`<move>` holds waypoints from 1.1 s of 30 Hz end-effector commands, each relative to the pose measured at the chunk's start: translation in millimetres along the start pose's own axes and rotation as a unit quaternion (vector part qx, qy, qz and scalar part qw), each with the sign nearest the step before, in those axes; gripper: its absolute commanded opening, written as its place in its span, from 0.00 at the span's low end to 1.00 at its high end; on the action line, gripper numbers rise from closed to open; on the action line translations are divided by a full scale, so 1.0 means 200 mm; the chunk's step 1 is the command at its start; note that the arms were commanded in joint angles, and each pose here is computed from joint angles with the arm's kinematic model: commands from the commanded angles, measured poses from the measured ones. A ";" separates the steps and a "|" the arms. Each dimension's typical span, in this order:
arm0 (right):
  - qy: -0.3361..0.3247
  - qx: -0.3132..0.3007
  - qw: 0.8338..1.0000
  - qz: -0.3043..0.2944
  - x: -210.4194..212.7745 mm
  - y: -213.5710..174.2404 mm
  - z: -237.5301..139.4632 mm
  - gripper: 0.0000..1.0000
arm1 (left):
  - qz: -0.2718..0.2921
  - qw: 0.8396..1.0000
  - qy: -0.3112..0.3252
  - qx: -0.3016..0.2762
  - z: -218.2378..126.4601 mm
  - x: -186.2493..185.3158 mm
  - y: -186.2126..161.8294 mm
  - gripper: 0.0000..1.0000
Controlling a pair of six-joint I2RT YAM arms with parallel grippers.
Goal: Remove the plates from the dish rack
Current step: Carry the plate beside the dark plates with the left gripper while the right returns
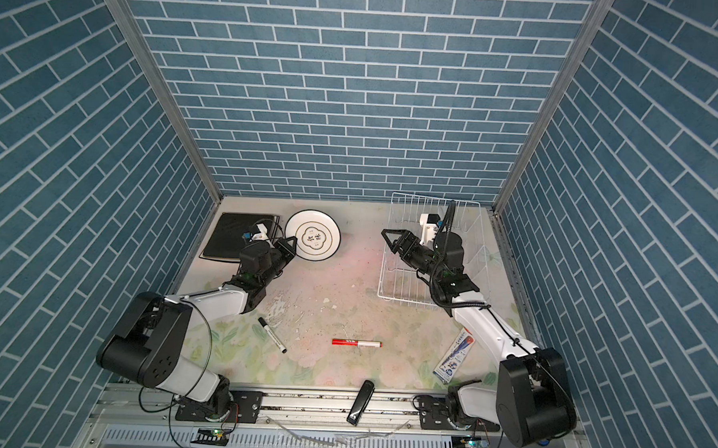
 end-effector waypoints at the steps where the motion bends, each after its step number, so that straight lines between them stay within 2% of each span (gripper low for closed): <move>1: -0.017 -0.023 0.998 -0.048 0.05 0.05 -0.03 0.80 | -0.017 1.000 0.000 -0.001 0.06 0.00 0.04 0.00; 4: -0.021 -0.020 0.998 -0.055 0.04 0.05 -0.03 0.80 | -0.042 0.999 0.006 0.011 0.11 0.07 0.01 0.00; 11: -0.034 -0.021 0.997 -0.071 0.03 0.03 -0.06 0.78 | -0.082 0.996 -0.002 0.040 0.27 0.08 -0.02 0.00; 24: -0.065 -0.038 0.993 -0.089 -0.01 0.03 -0.10 0.78 | -0.096 0.993 0.058 0.034 0.37 0.21 -0.03 0.00; 33: -0.070 -0.037 0.993 -0.091 -0.02 0.03 -0.09 0.78 | -0.097 0.993 0.061 0.038 0.41 0.23 -0.01 0.00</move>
Point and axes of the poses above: each gripper's point midway between its finger pads, its own z axis out along the fingers, its own x axis along the line the jaws close on, y = z × x, the point moved 7 cm from there along -z, back along the fingers, and after that the axes turned 2 degrees about z, right-handed, at the moved point
